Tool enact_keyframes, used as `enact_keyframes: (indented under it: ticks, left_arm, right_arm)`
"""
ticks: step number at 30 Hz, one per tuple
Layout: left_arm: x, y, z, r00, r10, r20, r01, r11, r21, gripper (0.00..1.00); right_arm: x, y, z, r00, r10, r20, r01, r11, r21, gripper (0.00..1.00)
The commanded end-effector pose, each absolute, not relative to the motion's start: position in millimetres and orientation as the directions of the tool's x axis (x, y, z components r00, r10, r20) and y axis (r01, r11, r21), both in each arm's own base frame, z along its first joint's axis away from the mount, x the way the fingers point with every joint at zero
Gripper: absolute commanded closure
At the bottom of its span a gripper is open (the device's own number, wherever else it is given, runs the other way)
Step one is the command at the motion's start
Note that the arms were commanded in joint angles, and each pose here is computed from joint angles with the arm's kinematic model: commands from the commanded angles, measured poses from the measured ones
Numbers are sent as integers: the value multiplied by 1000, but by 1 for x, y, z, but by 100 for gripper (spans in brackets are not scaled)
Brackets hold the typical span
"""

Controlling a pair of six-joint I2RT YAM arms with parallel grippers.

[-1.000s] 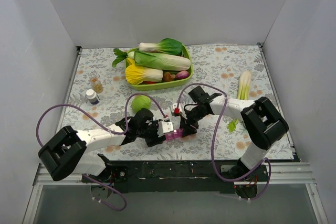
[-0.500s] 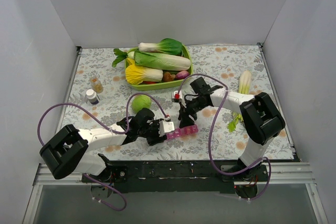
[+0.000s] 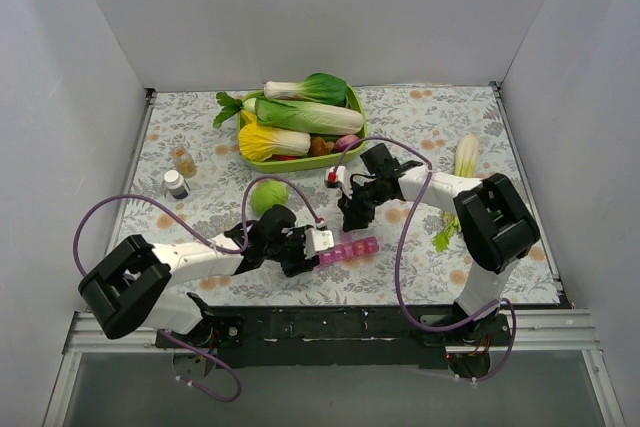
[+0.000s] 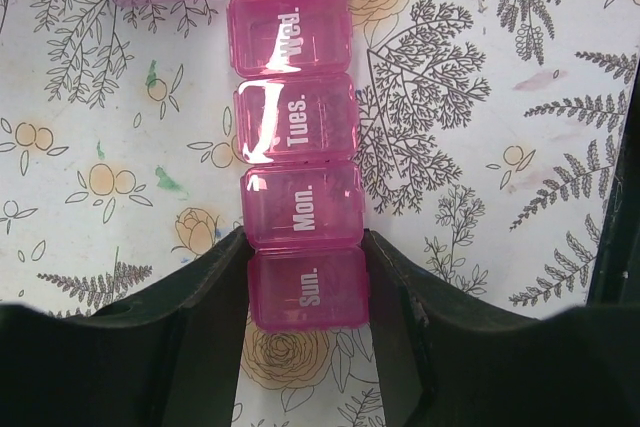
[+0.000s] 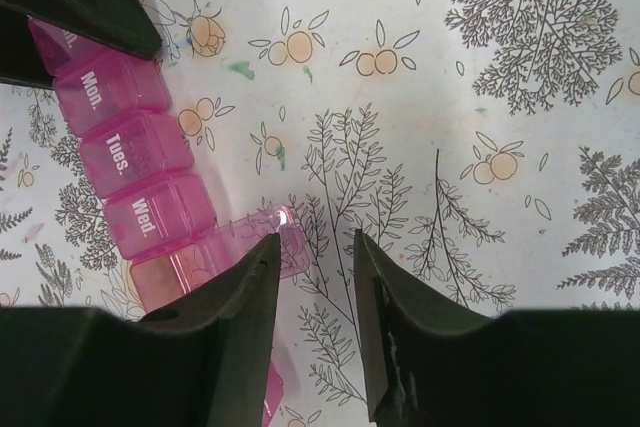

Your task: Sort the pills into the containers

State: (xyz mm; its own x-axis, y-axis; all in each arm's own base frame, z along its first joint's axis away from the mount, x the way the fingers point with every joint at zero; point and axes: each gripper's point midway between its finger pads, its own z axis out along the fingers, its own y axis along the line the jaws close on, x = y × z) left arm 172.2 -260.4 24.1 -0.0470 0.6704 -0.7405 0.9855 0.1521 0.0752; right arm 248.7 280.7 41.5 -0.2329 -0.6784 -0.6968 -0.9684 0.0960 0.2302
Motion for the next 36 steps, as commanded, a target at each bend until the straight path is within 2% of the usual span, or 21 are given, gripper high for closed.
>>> enact_keyframes:
  ticks: [1,2,4,5,6,8,9,13,15,18,20,22,23,26,28,30,36]
  left_arm:
    - [178,-261,26,-79,679,-730,978,195,75,98]
    - [181,-263,31,-86,669,-738,975,210,76,96]
    - [184,-262,33,-105,666,-738,967,242,80,85]
    - [185,-263,38,-117,650,-751,963,260,74,80]
    - [191,-266,46,-110,623,-775,958,274,85,68]
    - [196,-268,56,-132,586,-800,947,313,74,56]
    - [200,-269,65,-136,560,-817,940,334,72,45]
    - [200,-274,85,-156,501,-851,937,347,32,31]
    - [198,-279,102,-173,461,-870,936,351,1,27]
    - [199,-282,128,-210,391,-896,918,393,-44,20]
    - [199,-278,156,-202,327,-923,905,422,-49,14]
    - [211,-268,192,-236,207,-949,841,534,-93,6]
    - [216,-260,199,-265,178,-948,807,579,-117,2]
    - [245,-213,235,-337,61,-940,617,768,-172,2]
    - [275,-158,250,-346,-9,-938,409,898,-160,2]
    - [297,-96,258,-365,-108,-925,166,970,-179,2]
    - [338,10,219,-464,-381,-799,-265,921,-285,2]
  right_arm:
    - [262,286,60,-216,-668,-712,-975,105,197,55]
    - [264,286,70,-202,-667,-717,-978,97,185,52]
    - [276,290,103,-164,-634,-756,-985,71,154,45]
    - [272,286,115,-164,-639,-751,-985,62,162,38]
    - [284,287,137,-137,-615,-776,-990,61,127,34]
    - [284,280,158,-122,-603,-789,-992,66,103,24]
    - [288,275,163,-119,-598,-793,-993,83,87,22]
    - [283,260,169,-98,-592,-800,-993,117,35,18]
    - [285,255,180,-52,-580,-813,-990,140,-36,17]
    - [292,239,191,4,-579,-815,-967,206,-150,10]
    - [294,228,194,-38,-543,-839,-946,289,-144,7]
    - [297,219,192,-106,-492,-864,-936,343,-81,7]
    - [291,219,184,-128,-491,-862,-946,322,-43,7]
    - [263,224,178,-142,-432,-890,-980,189,65,7]
    - [259,226,181,-115,-405,-907,-985,168,49,7]
    - [260,224,183,-85,-398,-913,-983,181,13,7]
    - [252,225,167,-126,-403,-907,-986,154,68,7]
